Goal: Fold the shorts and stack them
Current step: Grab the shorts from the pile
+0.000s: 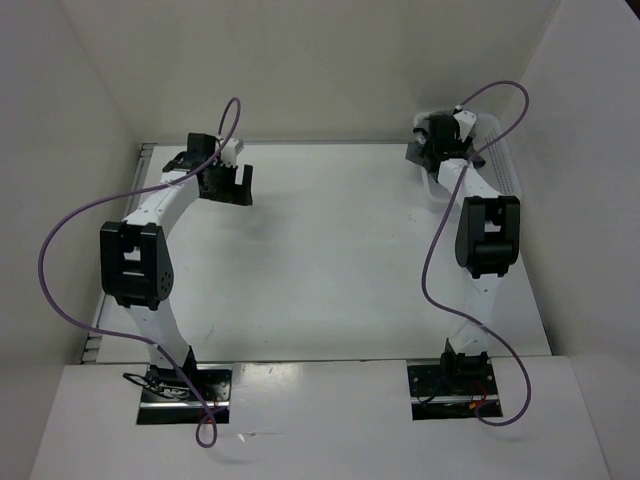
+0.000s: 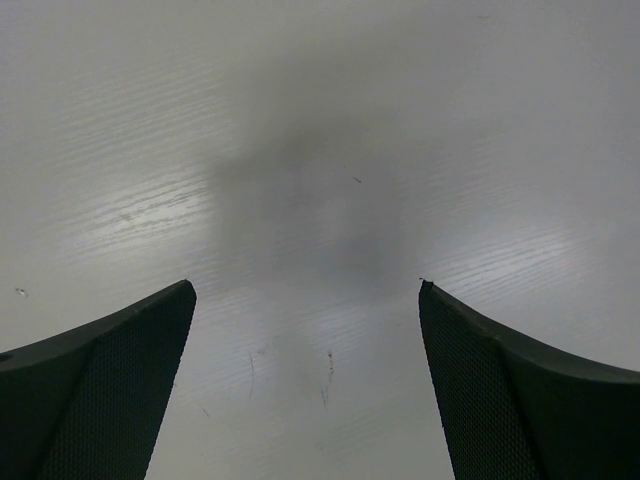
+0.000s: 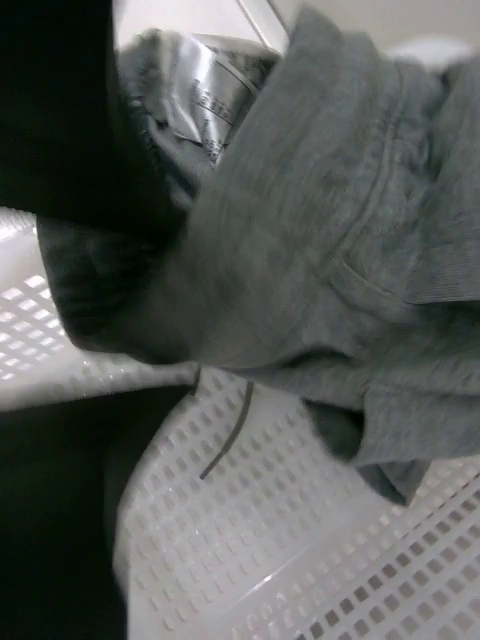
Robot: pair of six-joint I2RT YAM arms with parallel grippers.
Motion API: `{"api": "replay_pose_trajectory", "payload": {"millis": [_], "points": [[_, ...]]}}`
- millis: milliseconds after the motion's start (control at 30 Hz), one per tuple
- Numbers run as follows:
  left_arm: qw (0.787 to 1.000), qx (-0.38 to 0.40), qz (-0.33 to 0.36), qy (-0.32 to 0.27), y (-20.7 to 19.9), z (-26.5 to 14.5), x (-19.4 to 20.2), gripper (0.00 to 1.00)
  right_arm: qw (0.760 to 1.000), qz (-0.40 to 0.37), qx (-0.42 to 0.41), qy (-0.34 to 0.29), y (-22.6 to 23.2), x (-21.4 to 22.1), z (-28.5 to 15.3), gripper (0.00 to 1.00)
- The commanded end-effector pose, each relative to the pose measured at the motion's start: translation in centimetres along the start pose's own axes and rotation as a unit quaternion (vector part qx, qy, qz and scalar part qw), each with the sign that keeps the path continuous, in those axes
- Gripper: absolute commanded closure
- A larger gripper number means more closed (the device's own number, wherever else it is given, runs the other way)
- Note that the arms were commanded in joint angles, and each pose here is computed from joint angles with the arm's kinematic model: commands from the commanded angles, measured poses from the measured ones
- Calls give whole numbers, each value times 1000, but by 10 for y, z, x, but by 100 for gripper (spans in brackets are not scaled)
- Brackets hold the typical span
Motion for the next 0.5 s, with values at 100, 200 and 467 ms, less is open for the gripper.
{"api": "replay_pose_trajectory", "payload": {"millis": [100,200,467], "points": [[999,30,6,-18,-9,-7,-17,1,997,19,57,-52,-9,-42,5,89],[998,51,9,-30,-17,-13,-24,1,996,16,43,-72,-4,-67,-19,100],[990,119,21,-67,-39,-31,-50,1,983,-12,-12,-185,21,-137,-118,100]]}}
Point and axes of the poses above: each gripper's point midway between its finger pads, its own z axis out along the fingers, its own y axis along the line the jaws close on, x = y × z, the point moved 2 cm from there along -z, back along the fingers, and after that the axes turned 2 degrees about z, right-handed, at the moved point
